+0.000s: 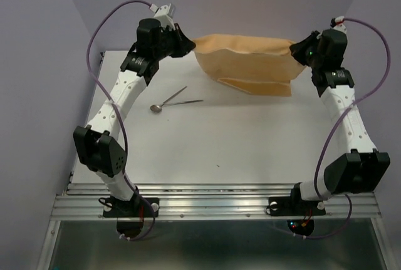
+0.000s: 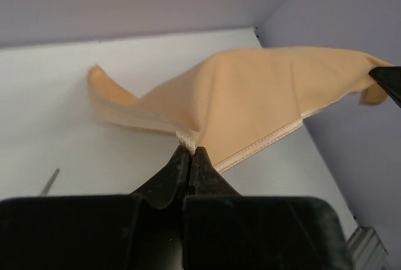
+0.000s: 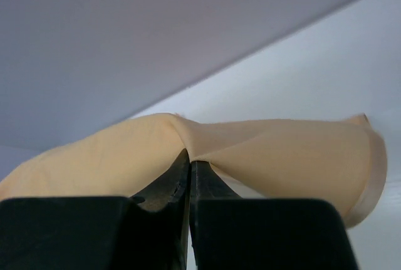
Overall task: Fold the napkin into a case and place the utensils inside
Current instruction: Flatten out the crumpled napkin at the center of the board, then fold and flatten the napkin at the center of the board.
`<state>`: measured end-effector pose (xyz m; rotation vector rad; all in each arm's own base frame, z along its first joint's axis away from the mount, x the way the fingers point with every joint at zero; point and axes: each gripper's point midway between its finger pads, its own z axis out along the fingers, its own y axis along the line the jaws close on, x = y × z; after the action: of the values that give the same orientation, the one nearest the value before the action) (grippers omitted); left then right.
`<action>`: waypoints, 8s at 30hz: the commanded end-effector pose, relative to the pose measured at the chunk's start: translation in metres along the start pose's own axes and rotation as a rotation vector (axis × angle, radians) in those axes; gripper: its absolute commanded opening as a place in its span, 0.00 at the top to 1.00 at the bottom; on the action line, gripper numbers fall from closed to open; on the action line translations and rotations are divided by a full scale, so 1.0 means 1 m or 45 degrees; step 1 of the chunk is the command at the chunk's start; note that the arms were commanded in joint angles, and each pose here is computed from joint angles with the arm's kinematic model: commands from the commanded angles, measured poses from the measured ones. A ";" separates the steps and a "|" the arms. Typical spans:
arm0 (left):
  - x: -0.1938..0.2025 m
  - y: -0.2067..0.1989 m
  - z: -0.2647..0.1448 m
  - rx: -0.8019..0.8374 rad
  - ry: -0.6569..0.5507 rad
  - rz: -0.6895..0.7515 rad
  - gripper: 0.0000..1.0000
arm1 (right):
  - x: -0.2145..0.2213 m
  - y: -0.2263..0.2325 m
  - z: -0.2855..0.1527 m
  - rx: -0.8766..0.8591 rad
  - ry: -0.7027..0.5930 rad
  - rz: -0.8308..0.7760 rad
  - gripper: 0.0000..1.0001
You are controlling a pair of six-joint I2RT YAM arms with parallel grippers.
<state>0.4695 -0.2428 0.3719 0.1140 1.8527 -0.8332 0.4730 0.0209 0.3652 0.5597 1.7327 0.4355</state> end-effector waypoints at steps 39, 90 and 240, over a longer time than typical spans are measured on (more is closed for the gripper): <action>0.265 0.065 -0.050 -0.170 0.561 -0.194 1.00 | 0.293 -0.270 -0.128 0.950 0.684 0.217 0.29; -0.130 -0.130 -0.236 0.158 -0.699 0.314 1.00 | -0.176 0.014 -0.265 0.153 -0.793 -0.039 0.99; 0.338 0.061 -0.091 -0.221 0.971 -0.079 0.28 | 0.212 -0.261 -0.154 1.098 0.497 0.075 0.32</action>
<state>0.2741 -0.2406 0.0605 0.2597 2.6681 -0.7186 0.2488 -0.0612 0.0803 1.1732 2.3034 -0.1932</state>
